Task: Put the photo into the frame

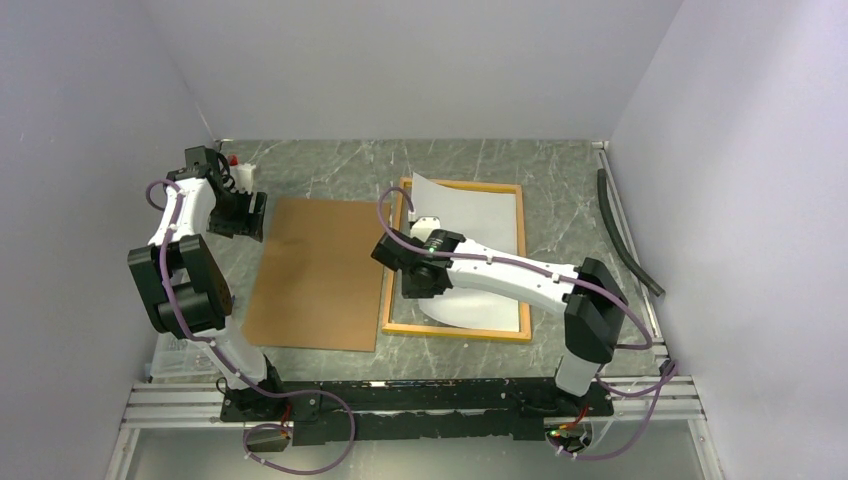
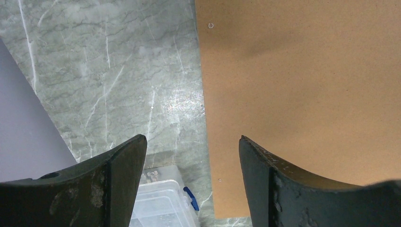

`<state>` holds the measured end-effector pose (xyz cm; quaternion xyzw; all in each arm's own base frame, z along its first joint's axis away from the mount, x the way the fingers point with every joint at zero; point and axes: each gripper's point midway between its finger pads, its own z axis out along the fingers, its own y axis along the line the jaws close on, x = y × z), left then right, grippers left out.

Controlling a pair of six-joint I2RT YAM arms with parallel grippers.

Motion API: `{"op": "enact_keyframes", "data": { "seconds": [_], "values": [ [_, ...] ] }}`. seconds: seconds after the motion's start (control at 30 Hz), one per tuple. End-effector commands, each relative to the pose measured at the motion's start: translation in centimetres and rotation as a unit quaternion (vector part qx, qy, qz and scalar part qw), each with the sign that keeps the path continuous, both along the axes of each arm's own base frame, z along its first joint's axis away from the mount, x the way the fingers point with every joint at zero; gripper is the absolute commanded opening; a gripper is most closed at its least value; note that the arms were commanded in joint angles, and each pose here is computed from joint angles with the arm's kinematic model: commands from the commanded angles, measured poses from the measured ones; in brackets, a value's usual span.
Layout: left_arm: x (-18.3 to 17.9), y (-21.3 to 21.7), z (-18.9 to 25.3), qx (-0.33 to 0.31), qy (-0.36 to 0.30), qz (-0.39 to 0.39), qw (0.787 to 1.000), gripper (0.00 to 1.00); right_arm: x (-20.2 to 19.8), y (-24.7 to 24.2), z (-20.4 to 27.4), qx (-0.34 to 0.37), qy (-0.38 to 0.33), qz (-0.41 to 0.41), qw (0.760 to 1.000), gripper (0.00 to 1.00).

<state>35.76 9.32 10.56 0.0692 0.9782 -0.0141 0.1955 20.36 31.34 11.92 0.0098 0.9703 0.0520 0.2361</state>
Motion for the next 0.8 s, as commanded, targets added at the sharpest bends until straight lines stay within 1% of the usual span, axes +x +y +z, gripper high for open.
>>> {"op": "enact_keyframes", "data": {
  "seconds": [0.0,0.13,0.37,0.4,0.43,0.5,0.57,0.6,0.77],
  "values": [
    [0.3,-0.5,1.4,-0.003,-0.026,-0.01,1.0,0.77,1.0,-0.6,0.2,-0.028,-0.023,0.003,0.999,0.0],
    [0.3,-0.5,1.3,-0.004,-0.024,-0.009,1.0,0.77,1.1,0.4,0.0,-0.015,-0.025,0.028,0.999,0.0],
    [0.5,-0.5,1.4,-0.005,-0.024,-0.009,1.0,0.78,0.2,2.8,-1.6,0.015,0.002,0.09,0.996,0.0],
    [0.5,-0.5,1.3,-0.004,-0.024,-0.008,1.0,0.79,0.1,2.9,-1.8,0.015,0.004,0.093,0.996,0.03],
    [0.5,-0.4,1.3,-0.003,-0.024,-0.008,1.0,0.79,0.1,3.0,-1.9,0.016,0.004,0.093,0.996,0.11],
    [0.5,-0.4,1.4,-0.002,-0.025,-0.01,1.0,0.8,0.2,3.0,-1.9,0.017,0.002,0.093,0.995,0.3],
    [0.3,-0.4,1.3,-0.001,-0.023,-0.01,1.0,0.81,0.3,3.0,-1.7,0.019,-0.003,0.091,0.996,0.41],
    [0.3,-0.4,1.2,-0.001,-0.023,-0.01,1.0,0.81,0.4,2.9,-1.6,0.018,-0.005,0.089,0.996,0.45],
    [0.3,-0.5,1.2,-0.002,-0.022,-0.01,1.0,0.81,0.5,2.6,-1.1,0.02,-0.013,0.089,0.996,0.57]
  ]
}}
